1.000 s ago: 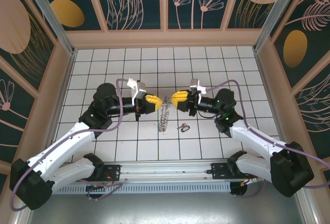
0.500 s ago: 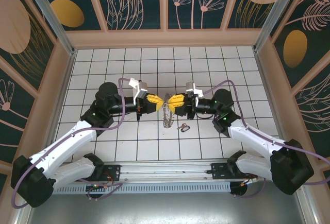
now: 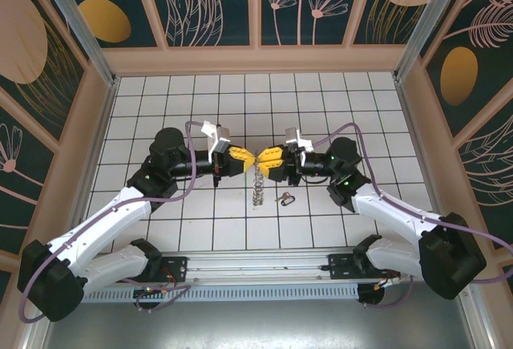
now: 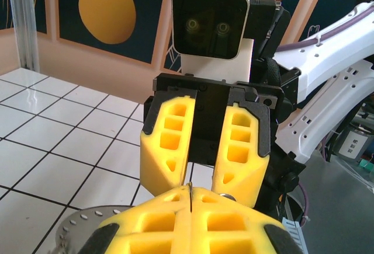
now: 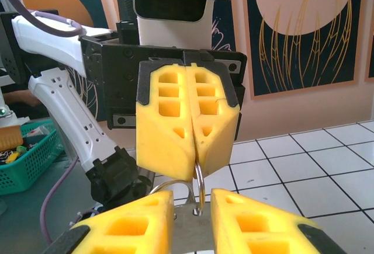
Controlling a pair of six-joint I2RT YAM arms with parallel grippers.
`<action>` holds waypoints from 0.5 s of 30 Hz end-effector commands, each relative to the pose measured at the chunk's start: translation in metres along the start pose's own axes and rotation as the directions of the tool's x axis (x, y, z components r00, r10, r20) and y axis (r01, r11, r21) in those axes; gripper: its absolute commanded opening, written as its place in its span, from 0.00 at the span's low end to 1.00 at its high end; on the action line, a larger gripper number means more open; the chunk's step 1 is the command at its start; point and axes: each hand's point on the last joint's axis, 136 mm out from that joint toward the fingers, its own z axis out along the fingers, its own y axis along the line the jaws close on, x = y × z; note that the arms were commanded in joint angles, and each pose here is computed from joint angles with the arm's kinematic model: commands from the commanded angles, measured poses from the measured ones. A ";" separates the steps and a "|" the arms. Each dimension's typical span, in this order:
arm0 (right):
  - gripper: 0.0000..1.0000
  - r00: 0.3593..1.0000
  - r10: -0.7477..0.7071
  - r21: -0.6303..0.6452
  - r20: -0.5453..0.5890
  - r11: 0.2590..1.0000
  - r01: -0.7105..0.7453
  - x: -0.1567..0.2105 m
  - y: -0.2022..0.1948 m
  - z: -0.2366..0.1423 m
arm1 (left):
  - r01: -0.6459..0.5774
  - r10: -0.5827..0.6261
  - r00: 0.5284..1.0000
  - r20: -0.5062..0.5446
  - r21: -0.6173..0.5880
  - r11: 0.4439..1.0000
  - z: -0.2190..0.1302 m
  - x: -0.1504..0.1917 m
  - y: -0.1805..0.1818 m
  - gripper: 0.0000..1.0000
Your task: Put the keys on the keyring
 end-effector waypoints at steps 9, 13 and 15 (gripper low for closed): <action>0.07 0.998 -0.051 0.007 0.022 0.999 0.051 -0.014 -0.004 0.007 | -0.044 0.042 0.999 0.034 0.036 0.998 0.001 -0.017 -0.009 0.00; 0.00 0.998 -0.065 0.022 0.025 0.998 0.065 -0.017 -0.005 0.005 | -0.039 0.038 0.999 0.015 0.022 0.999 0.002 -0.012 -0.005 0.00; 0.00 0.998 -0.065 0.029 0.013 0.997 0.065 -0.017 -0.005 0.005 | -0.038 0.038 0.999 -0.013 0.002 0.999 0.002 -0.008 -0.002 0.00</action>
